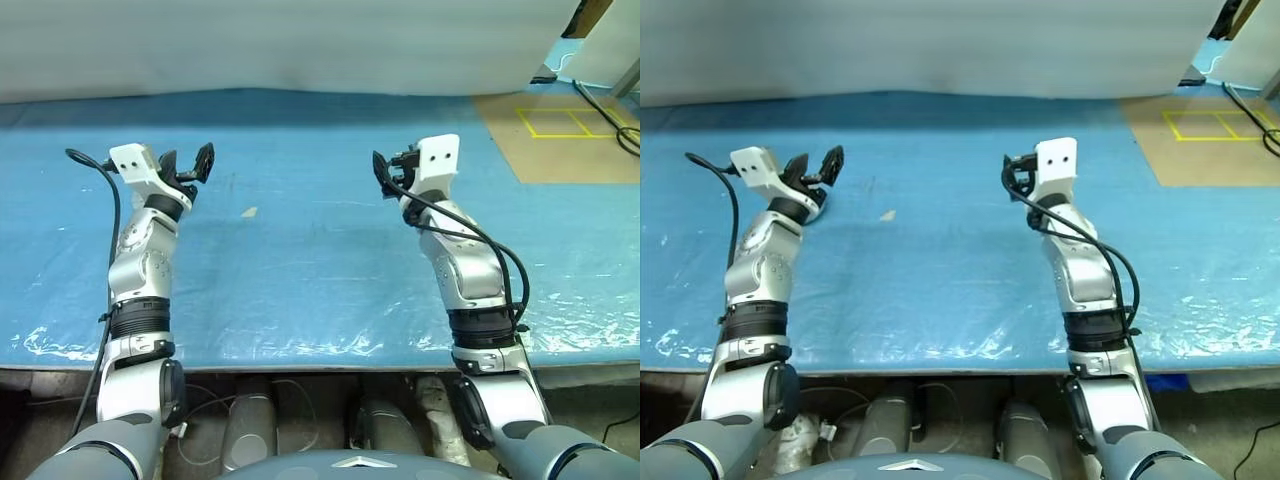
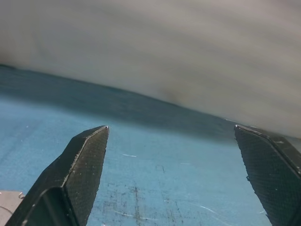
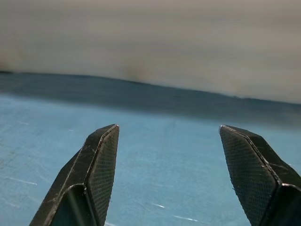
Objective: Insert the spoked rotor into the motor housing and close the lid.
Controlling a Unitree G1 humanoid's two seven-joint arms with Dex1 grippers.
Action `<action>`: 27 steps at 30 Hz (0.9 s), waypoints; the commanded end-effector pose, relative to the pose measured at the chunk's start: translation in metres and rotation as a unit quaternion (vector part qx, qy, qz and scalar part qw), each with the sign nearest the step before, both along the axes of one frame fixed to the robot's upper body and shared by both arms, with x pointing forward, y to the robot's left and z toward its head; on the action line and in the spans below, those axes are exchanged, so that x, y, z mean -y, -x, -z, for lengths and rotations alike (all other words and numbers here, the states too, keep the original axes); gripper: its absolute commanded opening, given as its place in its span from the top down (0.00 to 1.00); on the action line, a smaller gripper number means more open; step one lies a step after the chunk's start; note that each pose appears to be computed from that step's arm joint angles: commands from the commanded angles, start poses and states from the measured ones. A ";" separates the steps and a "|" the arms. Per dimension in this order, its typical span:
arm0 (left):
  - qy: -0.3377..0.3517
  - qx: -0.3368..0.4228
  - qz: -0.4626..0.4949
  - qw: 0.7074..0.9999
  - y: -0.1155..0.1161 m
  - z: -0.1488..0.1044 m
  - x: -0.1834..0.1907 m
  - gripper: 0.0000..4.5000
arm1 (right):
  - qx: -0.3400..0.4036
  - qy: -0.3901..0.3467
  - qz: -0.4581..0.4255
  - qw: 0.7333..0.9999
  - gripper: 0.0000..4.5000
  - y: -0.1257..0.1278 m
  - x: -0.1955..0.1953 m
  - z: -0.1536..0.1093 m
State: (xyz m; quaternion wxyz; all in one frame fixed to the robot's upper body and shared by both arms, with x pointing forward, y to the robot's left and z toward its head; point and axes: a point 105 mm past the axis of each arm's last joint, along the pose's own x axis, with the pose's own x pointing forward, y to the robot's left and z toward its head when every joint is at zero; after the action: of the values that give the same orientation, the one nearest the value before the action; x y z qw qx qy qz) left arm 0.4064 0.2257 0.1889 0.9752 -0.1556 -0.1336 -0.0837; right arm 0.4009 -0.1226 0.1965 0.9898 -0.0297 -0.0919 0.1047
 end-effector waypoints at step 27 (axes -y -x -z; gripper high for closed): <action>-0.025 0.027 0.038 0.999 0.014 0.008 0.045 0.01 | 0.011 -0.002 0.082 0.997 0.21 0.018 0.036 0.002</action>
State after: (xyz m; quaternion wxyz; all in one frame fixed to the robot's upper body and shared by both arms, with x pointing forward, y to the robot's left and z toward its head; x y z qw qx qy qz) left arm 0.3962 0.1843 0.1712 0.9725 -0.1477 -0.1297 -0.1252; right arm 0.3880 -0.1553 0.1805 0.9960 -0.0358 -0.0782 0.0260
